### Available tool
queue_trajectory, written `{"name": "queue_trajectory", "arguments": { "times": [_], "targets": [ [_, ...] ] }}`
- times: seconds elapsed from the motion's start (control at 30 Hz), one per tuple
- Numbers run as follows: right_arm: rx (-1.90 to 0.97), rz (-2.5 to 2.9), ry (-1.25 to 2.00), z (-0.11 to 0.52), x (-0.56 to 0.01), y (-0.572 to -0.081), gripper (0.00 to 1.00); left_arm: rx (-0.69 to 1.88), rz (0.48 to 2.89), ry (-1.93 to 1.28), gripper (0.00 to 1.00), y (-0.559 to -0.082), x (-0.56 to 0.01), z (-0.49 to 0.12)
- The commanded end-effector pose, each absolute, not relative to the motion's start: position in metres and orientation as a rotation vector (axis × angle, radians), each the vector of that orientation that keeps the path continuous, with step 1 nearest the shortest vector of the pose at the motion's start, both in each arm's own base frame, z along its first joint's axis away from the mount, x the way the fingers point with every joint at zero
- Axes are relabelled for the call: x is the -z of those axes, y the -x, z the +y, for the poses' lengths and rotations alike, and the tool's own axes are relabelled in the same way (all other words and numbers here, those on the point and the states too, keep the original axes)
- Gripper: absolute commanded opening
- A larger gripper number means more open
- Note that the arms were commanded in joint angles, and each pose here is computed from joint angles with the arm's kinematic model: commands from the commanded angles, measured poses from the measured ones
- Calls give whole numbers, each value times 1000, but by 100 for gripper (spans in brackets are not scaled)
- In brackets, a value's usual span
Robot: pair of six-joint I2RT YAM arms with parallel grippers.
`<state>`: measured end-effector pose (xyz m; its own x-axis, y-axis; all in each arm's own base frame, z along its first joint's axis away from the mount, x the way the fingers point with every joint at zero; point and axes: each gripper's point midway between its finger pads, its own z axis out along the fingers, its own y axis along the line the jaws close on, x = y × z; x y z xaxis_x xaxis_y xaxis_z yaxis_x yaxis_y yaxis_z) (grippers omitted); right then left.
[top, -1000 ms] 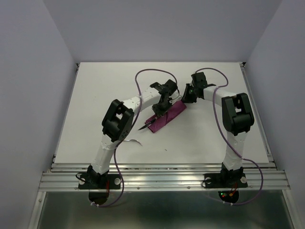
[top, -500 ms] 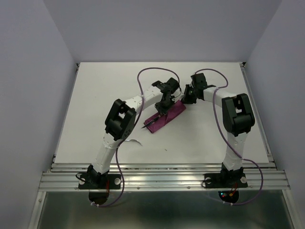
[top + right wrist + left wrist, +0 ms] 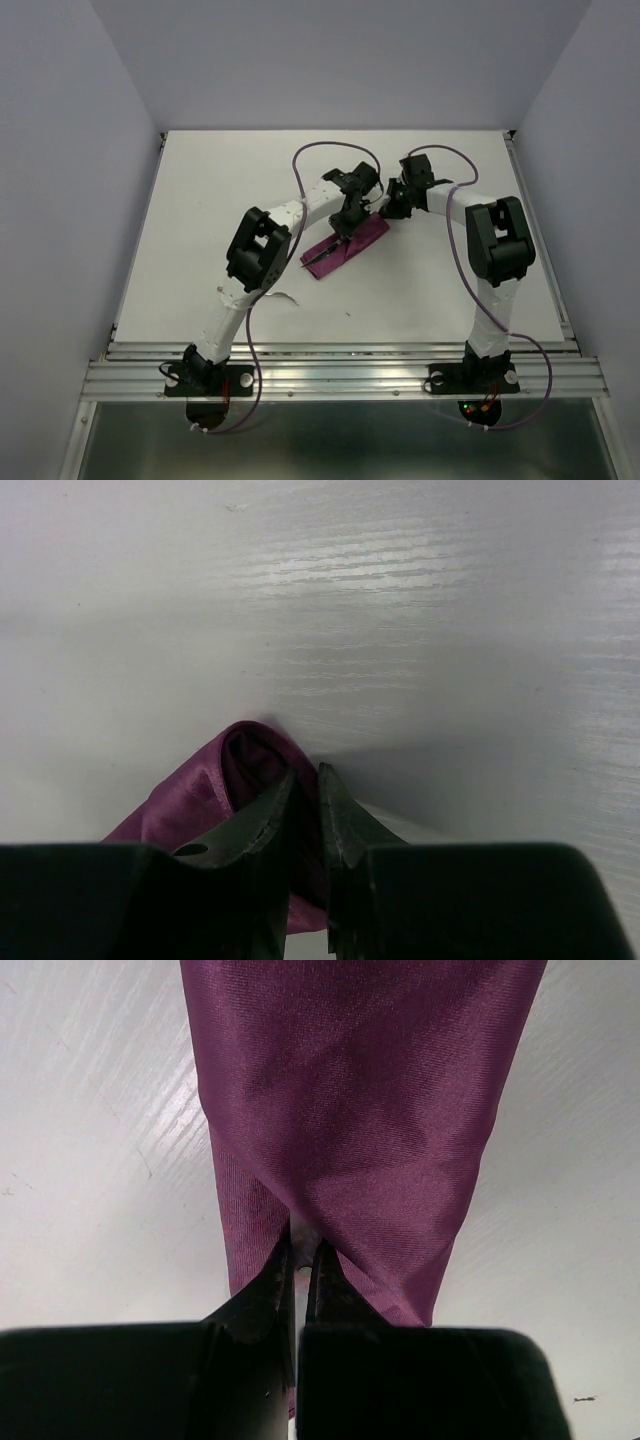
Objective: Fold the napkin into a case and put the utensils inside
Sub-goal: Stuff the knife into the folded napkin.
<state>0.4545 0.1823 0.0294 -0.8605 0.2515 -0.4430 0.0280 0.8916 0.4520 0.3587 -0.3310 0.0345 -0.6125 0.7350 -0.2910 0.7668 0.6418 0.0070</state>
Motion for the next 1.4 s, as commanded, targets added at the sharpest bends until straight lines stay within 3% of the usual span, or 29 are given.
{"name": "queue_trajectory", "arguments": {
  "times": [0.0,1.37],
  "targets": [
    [-595,2568,-172,187,-31,-443,20,206,2526,-1210,0,-371,-56,-342],
    [-581,2571,-172,185,-28,-441,20,120,2476,-1155,0,-396,-67,-335]
  ]
}}
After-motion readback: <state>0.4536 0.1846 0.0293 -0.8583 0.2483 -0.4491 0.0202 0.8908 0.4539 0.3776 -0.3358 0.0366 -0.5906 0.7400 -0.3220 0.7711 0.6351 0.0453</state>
